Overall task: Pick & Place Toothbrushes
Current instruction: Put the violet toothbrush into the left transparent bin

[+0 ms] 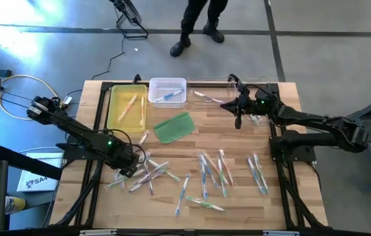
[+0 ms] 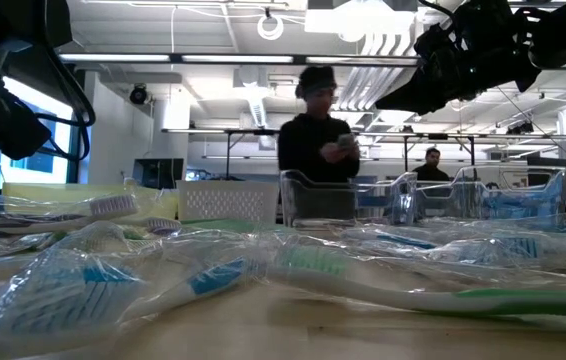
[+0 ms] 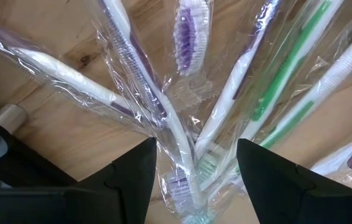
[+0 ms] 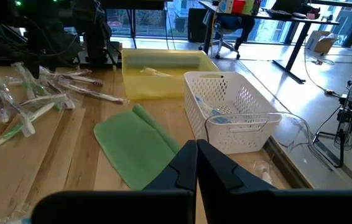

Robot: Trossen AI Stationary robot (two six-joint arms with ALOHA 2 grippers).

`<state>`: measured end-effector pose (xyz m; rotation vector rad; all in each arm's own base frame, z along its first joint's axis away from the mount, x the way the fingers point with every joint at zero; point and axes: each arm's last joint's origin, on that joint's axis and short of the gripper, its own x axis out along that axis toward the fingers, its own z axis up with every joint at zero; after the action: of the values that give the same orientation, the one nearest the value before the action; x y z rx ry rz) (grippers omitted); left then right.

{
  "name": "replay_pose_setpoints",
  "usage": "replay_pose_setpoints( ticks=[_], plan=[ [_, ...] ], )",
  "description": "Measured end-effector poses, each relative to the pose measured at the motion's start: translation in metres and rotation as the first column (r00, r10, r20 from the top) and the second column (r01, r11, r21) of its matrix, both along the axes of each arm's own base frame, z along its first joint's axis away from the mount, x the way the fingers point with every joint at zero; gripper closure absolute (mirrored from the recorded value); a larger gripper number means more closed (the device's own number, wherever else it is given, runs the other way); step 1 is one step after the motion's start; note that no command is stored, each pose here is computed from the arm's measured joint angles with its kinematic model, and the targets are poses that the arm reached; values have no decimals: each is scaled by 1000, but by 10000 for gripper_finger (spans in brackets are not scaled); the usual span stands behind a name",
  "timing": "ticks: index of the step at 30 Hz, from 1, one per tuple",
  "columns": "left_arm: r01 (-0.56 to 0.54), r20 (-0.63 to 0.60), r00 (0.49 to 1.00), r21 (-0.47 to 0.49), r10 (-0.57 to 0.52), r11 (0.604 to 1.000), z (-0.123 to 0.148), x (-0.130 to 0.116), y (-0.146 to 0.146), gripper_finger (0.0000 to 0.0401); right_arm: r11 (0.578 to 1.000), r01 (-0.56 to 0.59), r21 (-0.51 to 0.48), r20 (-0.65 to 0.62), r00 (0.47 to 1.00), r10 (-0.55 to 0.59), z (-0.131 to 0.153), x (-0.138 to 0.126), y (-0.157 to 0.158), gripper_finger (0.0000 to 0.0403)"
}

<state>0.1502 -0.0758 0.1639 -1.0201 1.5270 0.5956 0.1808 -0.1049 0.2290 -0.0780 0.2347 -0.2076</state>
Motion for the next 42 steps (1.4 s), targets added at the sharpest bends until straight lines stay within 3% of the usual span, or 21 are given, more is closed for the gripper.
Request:
replay_pose_setpoints(
  ticks=[7, 19, 34, 42],
  plan=[
    [0, -1, 1000, 1, 0, 1000, 0, 0, 0, 194, 1000, 0, 0, 0, 1000, 0, 0, 0, 0, 401],
    [-1, -15, 1000, 10, 1, 1000, 0, -1, 1, 308, 1000, 0, 0, 0, 1000, 0, 0, 0, 0, 401],
    [-22, -51, 998, -18, 21, 1000, 0, -3, 0, 392, 1000, 0, 3, -4, 1000, 0, 0, 0, 0, 401],
    [-20, -37, 999, -23, 19, 1000, 6, -1, -1, 398, 1000, 0, 10, -16, 1000, 0, -2, 0, 0, 401]
  ],
)
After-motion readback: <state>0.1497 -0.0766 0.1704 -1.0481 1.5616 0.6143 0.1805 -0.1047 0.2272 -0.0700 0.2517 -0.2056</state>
